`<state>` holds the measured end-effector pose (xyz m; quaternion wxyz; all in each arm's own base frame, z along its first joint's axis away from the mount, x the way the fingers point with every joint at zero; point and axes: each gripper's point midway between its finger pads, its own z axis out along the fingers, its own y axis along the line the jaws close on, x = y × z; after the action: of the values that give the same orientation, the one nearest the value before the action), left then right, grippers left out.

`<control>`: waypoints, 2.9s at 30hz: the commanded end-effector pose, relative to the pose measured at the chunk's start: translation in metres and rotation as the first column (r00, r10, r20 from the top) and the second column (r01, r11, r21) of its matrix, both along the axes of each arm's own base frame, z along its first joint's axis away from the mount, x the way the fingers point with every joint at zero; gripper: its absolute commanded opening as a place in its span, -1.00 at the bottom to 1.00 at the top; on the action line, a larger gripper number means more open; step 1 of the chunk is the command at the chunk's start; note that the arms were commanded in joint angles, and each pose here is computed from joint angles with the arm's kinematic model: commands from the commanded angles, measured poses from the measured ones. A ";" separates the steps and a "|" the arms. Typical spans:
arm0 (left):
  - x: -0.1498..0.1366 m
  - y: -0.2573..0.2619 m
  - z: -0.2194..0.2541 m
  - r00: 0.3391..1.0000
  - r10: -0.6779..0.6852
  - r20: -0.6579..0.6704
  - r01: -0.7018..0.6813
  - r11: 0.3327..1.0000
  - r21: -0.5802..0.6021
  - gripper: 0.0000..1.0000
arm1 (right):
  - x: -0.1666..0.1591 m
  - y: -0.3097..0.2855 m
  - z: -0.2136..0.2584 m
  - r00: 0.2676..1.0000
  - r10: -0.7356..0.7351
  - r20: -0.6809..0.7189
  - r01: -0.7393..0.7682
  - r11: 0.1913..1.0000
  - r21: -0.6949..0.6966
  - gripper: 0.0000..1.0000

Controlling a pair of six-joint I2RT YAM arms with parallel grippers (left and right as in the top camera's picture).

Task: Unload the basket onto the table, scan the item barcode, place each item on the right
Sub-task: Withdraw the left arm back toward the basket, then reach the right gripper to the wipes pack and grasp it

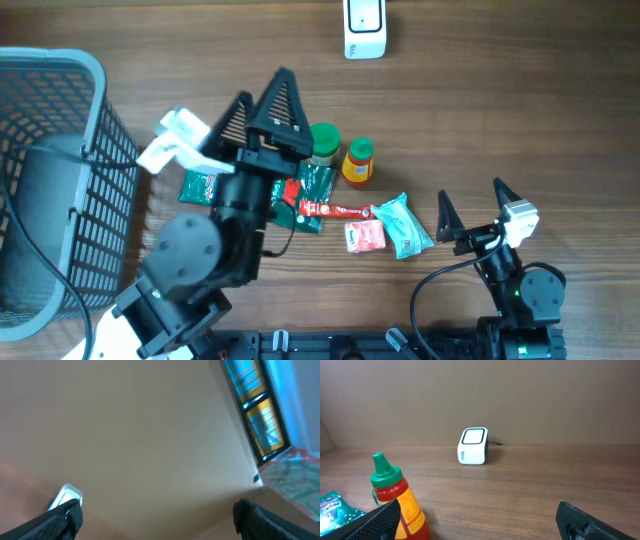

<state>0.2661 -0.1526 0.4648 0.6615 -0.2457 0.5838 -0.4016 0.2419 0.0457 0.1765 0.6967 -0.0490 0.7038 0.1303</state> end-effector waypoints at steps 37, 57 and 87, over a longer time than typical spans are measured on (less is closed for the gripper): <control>-0.119 0.217 0.067 0.788 0.568 0.236 -0.594 0.802 0.054 1.00 | -0.022 0.054 -0.006 0.882 0.417 -0.218 -0.120 0.648 0.752 0.99; -0.155 0.232 0.058 0.783 0.560 0.269 -0.577 0.816 -0.019 1.00 | -0.027 0.072 -0.071 0.716 0.513 -0.473 0.007 0.672 0.740 -0.91; -0.162 0.235 0.055 0.785 0.559 0.266 -0.573 0.819 -0.030 1.00 | 0.003 0.069 -0.082 0.492 0.454 -0.742 0.181 0.781 0.598 -0.91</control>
<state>0.1143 0.0789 0.5185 0.8257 -0.3365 0.4116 -0.1885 0.2402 0.1155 0.0759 0.1773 0.2364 0.8566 0.4230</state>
